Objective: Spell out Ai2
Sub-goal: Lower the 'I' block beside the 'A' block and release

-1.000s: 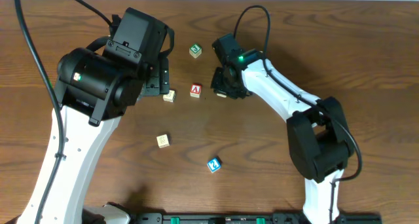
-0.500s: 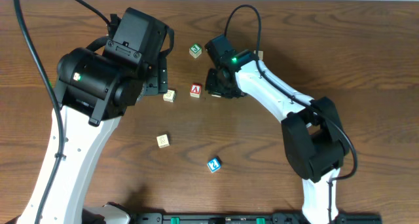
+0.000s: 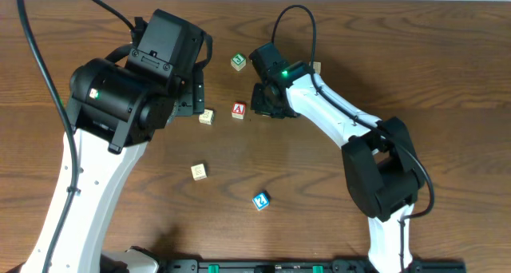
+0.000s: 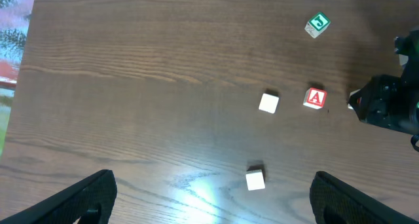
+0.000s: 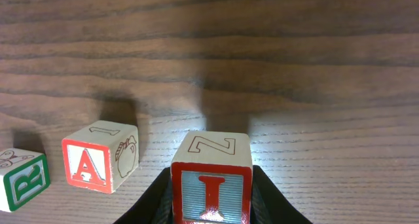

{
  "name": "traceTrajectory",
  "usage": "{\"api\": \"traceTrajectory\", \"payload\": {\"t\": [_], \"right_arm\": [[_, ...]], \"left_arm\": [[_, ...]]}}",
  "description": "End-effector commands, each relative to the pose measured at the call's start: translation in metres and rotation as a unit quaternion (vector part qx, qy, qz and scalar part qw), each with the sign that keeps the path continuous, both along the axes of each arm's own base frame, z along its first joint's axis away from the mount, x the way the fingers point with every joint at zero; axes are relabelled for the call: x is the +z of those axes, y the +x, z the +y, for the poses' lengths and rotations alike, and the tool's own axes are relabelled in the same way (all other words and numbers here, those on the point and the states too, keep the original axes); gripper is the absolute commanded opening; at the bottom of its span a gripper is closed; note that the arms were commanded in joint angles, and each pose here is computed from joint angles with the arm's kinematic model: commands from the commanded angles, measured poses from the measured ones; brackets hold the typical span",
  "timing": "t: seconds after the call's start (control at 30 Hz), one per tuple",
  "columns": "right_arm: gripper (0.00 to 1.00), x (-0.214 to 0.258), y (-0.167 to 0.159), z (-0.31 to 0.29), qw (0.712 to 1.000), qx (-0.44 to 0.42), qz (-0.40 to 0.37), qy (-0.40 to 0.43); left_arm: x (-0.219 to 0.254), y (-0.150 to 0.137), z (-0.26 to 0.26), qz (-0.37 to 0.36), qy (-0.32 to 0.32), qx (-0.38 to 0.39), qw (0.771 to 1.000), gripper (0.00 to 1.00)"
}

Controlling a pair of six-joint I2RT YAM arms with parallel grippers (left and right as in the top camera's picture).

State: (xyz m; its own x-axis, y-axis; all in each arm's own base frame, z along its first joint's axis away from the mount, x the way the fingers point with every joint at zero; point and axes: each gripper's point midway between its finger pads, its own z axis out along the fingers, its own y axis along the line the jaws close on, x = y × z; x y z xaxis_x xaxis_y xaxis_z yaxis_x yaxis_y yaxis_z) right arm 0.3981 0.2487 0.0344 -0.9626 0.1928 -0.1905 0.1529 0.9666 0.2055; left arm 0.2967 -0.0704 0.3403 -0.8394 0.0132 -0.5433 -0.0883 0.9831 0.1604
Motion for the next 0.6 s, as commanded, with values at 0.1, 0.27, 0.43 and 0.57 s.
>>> {"api": "traceTrajectory", "payload": {"t": [0.1,0.27,0.43,0.57], "right_arm": [[0.18,0.001,0.001,0.006,1.0,0.012,-0.01,-0.009],[0.18,-0.004,0.004,0.015,0.999,0.028,-0.022,-0.008],[0.18,-0.017,0.004,0.012,0.999,0.026,-0.019,-0.026],[0.18,-0.023,0.003,0.006,0.999,0.026,-0.012,-0.04]], "left_arm": [[0.001,0.001,0.005,-0.003,0.008,0.008,1.0,0.95],[0.001,0.0,0.005,-0.002,0.009,0.008,1.0,0.95],[0.0,-0.001,0.005,0.001,0.01,0.008,1.0,0.95],[0.0,-0.001,0.006,0.002,0.011,0.008,1.0,0.96]]}}
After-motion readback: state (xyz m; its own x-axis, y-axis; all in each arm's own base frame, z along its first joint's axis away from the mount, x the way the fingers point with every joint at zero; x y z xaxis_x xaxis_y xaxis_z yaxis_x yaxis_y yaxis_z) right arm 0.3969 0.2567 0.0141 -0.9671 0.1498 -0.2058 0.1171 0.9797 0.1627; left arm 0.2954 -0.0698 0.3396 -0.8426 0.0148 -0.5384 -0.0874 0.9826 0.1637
